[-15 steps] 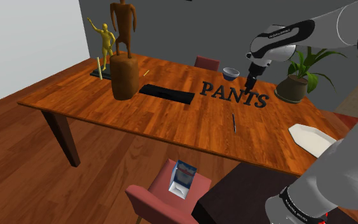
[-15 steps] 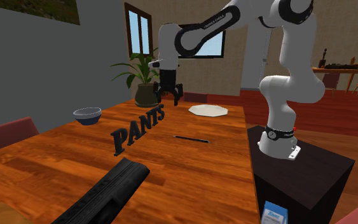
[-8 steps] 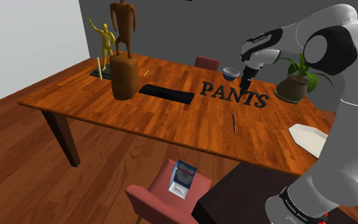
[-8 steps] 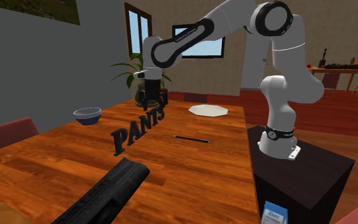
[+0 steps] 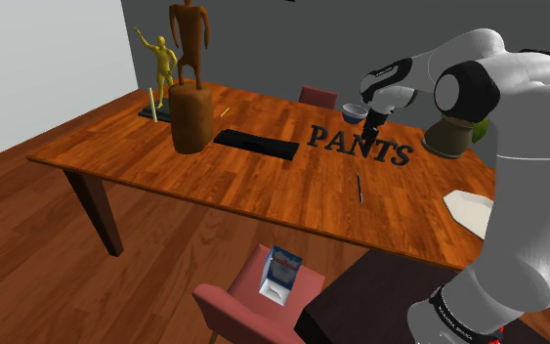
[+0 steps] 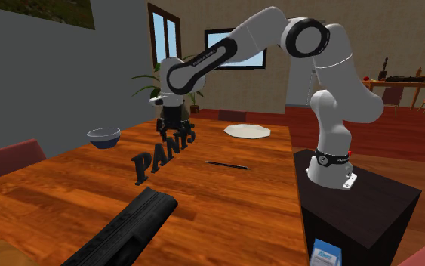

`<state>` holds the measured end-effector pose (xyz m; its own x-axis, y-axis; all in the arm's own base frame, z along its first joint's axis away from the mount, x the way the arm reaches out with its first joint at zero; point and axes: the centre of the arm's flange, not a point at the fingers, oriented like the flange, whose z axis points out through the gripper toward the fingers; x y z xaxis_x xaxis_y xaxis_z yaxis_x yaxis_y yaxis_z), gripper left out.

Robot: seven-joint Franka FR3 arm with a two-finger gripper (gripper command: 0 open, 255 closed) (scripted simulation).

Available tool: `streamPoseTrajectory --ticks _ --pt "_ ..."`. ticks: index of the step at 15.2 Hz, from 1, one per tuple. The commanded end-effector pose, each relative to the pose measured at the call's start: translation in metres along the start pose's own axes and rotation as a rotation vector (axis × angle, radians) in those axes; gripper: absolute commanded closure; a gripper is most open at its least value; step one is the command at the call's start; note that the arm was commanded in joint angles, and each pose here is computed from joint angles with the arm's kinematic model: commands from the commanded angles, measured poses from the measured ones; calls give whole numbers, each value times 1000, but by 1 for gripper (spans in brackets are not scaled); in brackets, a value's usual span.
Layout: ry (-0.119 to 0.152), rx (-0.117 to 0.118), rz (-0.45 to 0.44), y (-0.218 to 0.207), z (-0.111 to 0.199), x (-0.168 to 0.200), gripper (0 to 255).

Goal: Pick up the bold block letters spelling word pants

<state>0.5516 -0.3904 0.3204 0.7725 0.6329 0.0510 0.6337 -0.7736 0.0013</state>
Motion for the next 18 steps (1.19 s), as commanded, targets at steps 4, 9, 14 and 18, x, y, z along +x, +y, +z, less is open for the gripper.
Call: streamPoseTrajectory --ticks 4,9,14,18 --pt "0 0 0 1 19 -3 0" --pt "0 0 0 2 19 -3 255" --pt "0 0 0 1 19 -3 255" --pt "0 0 0 1 -2 -1 255"
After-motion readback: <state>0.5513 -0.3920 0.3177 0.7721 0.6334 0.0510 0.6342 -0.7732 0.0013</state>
